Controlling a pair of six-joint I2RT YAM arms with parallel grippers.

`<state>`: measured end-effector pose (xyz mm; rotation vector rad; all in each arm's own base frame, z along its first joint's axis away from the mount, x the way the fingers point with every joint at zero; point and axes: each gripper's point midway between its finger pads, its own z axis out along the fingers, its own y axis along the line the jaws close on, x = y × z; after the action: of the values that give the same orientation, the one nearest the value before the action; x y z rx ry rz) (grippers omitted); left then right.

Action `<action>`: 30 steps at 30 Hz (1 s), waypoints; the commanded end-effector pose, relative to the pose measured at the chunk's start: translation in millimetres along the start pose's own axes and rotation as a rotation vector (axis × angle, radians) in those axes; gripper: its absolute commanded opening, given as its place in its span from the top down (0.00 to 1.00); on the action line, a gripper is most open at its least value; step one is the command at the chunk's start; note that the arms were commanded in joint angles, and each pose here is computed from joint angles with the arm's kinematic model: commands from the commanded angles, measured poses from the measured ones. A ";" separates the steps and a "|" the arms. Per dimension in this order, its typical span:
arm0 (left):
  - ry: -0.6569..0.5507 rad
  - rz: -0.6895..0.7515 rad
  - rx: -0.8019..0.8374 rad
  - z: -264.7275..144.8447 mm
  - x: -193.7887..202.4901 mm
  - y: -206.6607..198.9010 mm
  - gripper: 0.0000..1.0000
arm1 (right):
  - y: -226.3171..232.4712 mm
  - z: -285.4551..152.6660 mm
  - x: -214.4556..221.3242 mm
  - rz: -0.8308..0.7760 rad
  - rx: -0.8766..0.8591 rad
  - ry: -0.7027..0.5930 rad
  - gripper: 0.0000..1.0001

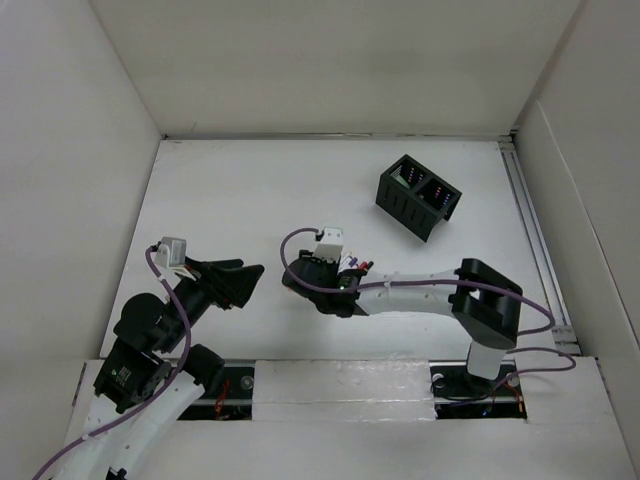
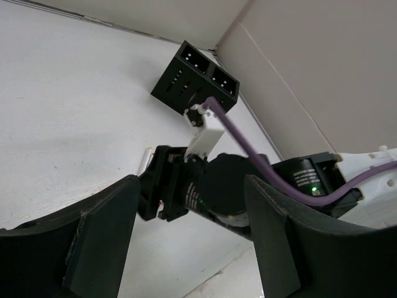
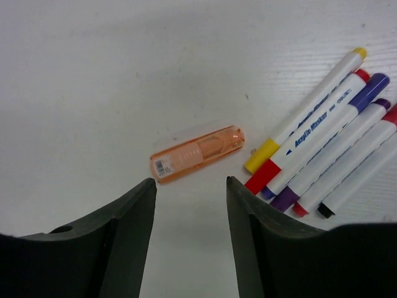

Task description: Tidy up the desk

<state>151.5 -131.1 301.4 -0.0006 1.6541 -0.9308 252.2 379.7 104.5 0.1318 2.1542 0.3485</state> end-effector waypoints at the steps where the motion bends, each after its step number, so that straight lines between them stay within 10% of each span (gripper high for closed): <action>1: -0.024 0.004 0.029 3.2 -5.2 -5.7 0.35 | 15.0 2.4 22.3 0.058 -0.031 0.071 0.44; 7: -0.012 0.004 0.021 4.8 -3.8 -4.7 0.35 | 31.7 9.2 34.2 0.115 -0.084 0.102 0.19; 30: -0.034 0.005 0.040 0.5 -7.2 -7.8 0.35 | 18.1 83.2 26.6 0.162 0.077 0.046 0.20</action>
<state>151.7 -131.2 301.1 -0.0007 1.6557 -0.9303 286.2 423.5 44.5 0.3252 2.2489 0.4295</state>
